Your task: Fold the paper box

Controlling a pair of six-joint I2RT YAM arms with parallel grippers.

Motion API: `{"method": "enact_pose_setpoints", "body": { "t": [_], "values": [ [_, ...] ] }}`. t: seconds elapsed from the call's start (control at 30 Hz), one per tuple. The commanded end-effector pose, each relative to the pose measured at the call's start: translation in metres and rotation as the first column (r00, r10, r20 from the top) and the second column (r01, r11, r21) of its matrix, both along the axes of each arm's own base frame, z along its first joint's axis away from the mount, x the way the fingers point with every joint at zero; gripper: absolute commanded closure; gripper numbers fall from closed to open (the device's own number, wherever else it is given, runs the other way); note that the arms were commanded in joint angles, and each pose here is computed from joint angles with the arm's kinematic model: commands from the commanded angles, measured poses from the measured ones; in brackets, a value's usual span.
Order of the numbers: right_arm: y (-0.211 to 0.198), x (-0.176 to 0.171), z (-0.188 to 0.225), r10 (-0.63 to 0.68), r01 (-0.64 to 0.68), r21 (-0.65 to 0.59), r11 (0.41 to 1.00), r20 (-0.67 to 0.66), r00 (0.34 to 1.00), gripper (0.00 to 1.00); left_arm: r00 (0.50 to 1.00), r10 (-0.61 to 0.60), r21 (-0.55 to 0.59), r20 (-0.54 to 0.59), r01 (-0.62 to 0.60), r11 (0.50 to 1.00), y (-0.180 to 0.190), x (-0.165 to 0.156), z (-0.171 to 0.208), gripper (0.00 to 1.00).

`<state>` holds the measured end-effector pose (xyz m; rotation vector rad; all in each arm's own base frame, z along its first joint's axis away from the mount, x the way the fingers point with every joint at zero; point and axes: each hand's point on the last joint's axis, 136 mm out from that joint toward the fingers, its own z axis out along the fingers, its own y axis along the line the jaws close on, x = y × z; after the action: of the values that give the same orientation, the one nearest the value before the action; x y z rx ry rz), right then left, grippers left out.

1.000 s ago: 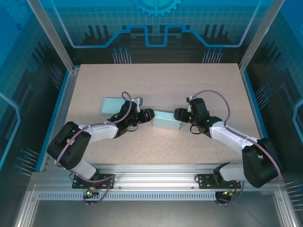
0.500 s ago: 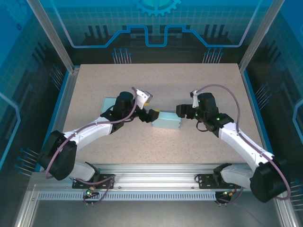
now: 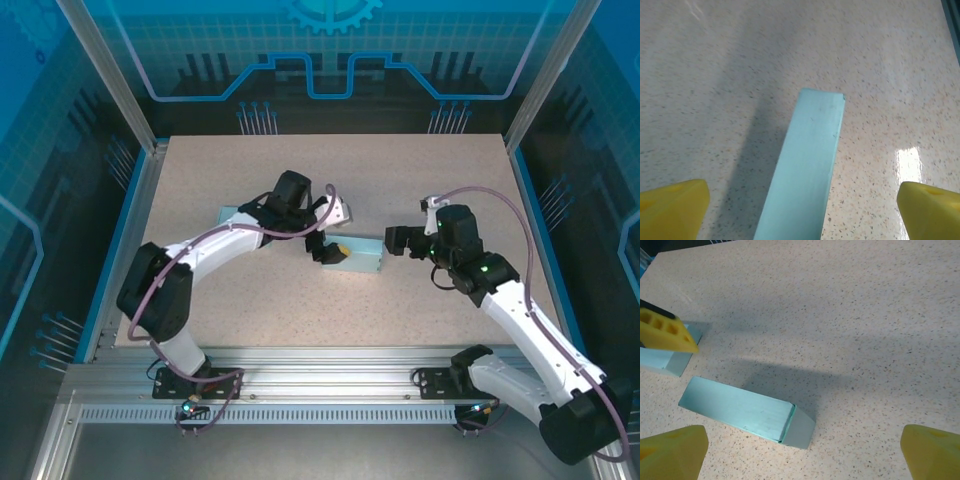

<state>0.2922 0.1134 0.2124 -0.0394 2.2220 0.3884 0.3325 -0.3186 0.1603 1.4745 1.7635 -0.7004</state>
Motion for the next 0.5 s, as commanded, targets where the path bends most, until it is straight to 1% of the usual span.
{"method": "enact_pose_setpoints", "body": {
  "t": [0.0, 0.13, 0.33, 0.47],
  "values": [
    [-0.014, -0.006, -0.006, -0.061, 0.061, -0.012, 0.998, -0.023, 0.998, 0.0, 0.996, -0.088, 0.051, -0.032, 0.09, 0.995, -0.005, -0.011, -0.012, 0.03],
    [-0.019, -0.01, -0.005, -0.08, 0.08, -0.006, 0.997, -0.02, 0.997, 0.0, 0.995, -0.088, 0.126, -0.046, 0.094, 0.988, -0.008, -0.006, -0.029, 0.04],
    [-0.026, -0.015, 0.0, -0.11, 0.11, 0.01, 0.994, 0.004, 0.994, 0.0, 0.999, -0.048, 0.22, -0.003, 0.047, 0.974, -0.01, 0.01, -0.052, 0.08],
    [-0.033, -0.017, 0.002, -0.151, 0.151, 0.007, 0.989, 0.009, 0.988, 0.0, 0.998, -0.065, 0.237, -0.003, 0.064, 0.969, -0.012, 0.007, -0.055, 0.18]
  ]
}}
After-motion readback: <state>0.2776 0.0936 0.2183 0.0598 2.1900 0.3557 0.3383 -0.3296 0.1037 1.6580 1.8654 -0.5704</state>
